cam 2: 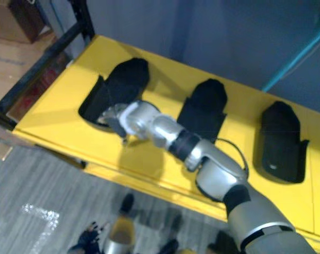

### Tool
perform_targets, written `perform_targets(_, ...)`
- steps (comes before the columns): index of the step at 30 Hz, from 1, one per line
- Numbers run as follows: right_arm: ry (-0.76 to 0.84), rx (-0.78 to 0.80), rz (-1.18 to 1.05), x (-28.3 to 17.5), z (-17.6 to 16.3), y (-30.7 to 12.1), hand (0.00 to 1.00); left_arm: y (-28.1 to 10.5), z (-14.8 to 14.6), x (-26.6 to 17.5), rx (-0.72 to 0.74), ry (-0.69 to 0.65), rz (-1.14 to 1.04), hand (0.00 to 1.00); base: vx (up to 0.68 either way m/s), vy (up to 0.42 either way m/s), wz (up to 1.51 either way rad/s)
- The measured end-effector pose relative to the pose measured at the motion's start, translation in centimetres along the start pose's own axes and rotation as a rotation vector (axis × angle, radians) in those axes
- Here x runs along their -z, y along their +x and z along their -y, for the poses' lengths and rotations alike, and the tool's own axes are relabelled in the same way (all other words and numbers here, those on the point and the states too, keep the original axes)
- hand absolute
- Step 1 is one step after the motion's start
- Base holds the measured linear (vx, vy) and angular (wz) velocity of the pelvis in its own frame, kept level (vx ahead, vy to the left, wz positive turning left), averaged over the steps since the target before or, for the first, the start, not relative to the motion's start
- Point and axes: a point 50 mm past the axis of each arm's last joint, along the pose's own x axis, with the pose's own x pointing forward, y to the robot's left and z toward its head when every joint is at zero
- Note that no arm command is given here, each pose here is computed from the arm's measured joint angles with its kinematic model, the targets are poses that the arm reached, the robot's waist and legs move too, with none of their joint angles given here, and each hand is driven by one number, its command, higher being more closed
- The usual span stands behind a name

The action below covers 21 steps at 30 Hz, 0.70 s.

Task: Walk over and take plastic housings, then place them on the shelf

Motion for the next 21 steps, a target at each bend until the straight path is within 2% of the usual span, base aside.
perform_targets(6,0.017,-0.028,-0.006,0.3,-1.5,0.1,0.0,-0.1,-0.3,0.7,-0.029,-0.027,-0.024,0.0,-0.03,-0.001,-0.01)
perform_targets(13,0.069,0.086,-0.044,1.5,-0.6,-0.4,0.0,-0.1,-0.4,0.9,-0.04,-0.03,-0.032,0.0,-0.02,0.001,0.0)
perform_targets(21,0.167,0.016,-0.123,3.3,-2.5,0.1,0.0,-0.1,0.1,1.0,-0.03,-0.058,-0.035,0.0,-0.02,0.001,0.05)
